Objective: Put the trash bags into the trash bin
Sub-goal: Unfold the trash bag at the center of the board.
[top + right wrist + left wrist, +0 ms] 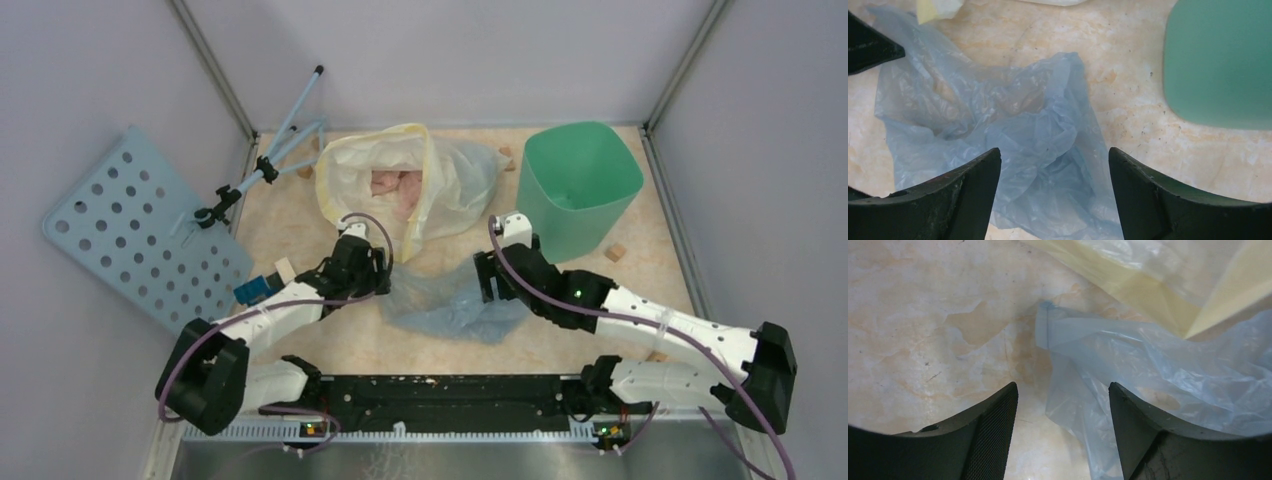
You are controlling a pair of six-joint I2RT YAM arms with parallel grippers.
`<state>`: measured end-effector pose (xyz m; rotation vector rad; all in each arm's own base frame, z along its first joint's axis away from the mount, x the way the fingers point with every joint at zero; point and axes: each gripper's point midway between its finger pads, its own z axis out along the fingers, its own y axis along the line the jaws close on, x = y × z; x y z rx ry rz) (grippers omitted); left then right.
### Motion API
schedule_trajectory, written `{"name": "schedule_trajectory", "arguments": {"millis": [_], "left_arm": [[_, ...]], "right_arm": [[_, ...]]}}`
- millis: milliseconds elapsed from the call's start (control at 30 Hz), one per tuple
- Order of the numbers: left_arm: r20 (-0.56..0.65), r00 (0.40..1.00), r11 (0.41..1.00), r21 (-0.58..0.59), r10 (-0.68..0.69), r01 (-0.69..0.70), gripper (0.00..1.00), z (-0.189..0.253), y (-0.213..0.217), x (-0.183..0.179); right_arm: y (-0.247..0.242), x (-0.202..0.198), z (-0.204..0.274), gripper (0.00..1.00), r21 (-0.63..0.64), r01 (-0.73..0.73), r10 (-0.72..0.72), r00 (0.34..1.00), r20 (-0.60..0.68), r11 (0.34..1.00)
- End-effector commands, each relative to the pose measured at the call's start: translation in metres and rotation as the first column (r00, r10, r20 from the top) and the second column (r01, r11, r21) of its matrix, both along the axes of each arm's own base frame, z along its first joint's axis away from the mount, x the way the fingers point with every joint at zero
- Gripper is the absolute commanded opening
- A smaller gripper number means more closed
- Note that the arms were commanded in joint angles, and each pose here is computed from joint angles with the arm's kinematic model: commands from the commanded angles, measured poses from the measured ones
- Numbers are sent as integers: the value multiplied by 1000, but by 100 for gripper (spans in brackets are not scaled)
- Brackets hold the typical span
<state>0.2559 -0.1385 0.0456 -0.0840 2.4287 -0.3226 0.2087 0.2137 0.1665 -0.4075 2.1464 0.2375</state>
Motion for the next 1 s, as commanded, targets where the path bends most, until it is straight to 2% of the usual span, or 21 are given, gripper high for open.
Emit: {"name": "schedule_trajectory", "arguments": {"millis": [0,200,300,367,400,433,467,567,767,967], "left_arm": [[62,997,999,8,51,-52,72,5,1,27],[74,995,998,-24,61,-60,54,4,-6,41],[69,995,997,-48,71,-67,43,2,-9,43],[82,994,995,-62,78,-73,30,1,-10,45],[85,993,995,-60,87,-82,20,1,-9,45],[90,991,994,-56,96,-91,5,1,-6,46],[96,990,994,-49,106,-101,0,2,-4,46],[144,980,991,-39,134,-130,0,17,4,49],[296,942,987,-71,160,-145,0,81,19,44],[473,866,982,-166,159,-90,0,184,24,32]], "right_arm": [[10,12,7,79,99,44,-39,998,-51,994],[18,21,-7,74,76,89,-79,990,-120,993],[22,26,-22,64,78,115,-100,980,-171,990],[31,26,-28,55,113,101,-77,977,-198,988],[35,27,-27,49,134,94,-65,977,-203,987],[38,27,-26,44,151,92,-60,977,-203,984],[40,27,-24,35,163,90,-56,978,-201,982],[43,30,-9,0,196,67,-34,985,-168,978],[44,33,51,0,267,-18,26,999,-26,964],[51,34,128,0,330,-108,83,993,89,938]]}}
